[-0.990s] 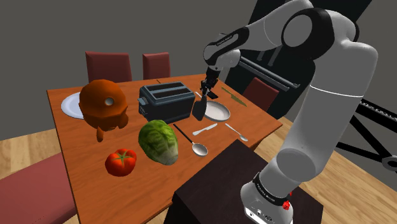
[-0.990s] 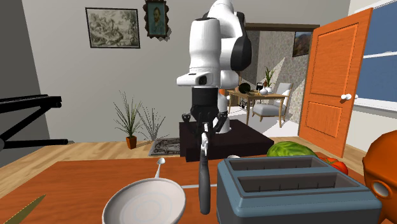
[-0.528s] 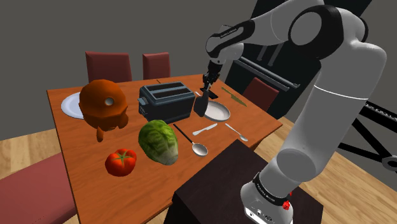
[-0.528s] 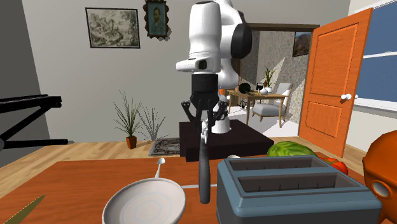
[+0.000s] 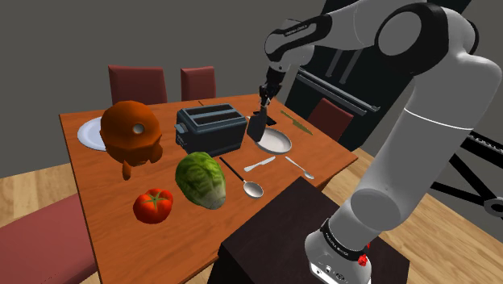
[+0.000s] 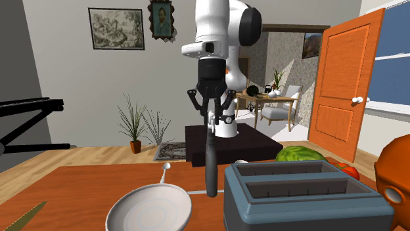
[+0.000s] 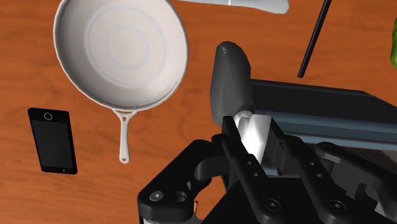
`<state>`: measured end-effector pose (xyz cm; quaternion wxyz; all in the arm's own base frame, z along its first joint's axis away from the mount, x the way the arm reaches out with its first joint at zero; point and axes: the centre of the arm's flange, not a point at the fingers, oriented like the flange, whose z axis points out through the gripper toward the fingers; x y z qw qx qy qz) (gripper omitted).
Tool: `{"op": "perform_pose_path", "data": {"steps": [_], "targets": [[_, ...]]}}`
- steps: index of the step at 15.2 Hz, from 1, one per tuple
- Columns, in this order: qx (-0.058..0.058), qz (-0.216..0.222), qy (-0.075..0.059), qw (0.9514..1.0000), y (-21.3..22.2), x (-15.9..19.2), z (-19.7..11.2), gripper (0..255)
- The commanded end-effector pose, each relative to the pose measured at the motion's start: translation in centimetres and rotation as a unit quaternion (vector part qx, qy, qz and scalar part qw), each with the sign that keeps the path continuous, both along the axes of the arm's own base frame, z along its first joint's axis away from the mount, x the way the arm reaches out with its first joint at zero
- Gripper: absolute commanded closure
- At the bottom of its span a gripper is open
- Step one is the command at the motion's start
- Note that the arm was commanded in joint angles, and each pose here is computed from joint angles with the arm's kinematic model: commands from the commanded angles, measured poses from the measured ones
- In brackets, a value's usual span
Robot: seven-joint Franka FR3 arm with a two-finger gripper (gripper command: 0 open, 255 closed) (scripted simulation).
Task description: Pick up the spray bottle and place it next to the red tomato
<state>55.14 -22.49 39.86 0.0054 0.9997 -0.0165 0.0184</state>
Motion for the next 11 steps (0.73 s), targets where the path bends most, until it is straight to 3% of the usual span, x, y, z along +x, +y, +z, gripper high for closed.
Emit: {"op": "perform_pose_path", "data": {"steps": [1, 11], "targets": [[0.0, 0.0, 0.0, 1.0, -0.1, 0.0, 1.1, 255], [0.0, 0.0, 0.0, 1.0, -0.1, 0.0, 6.4, 255]]}}
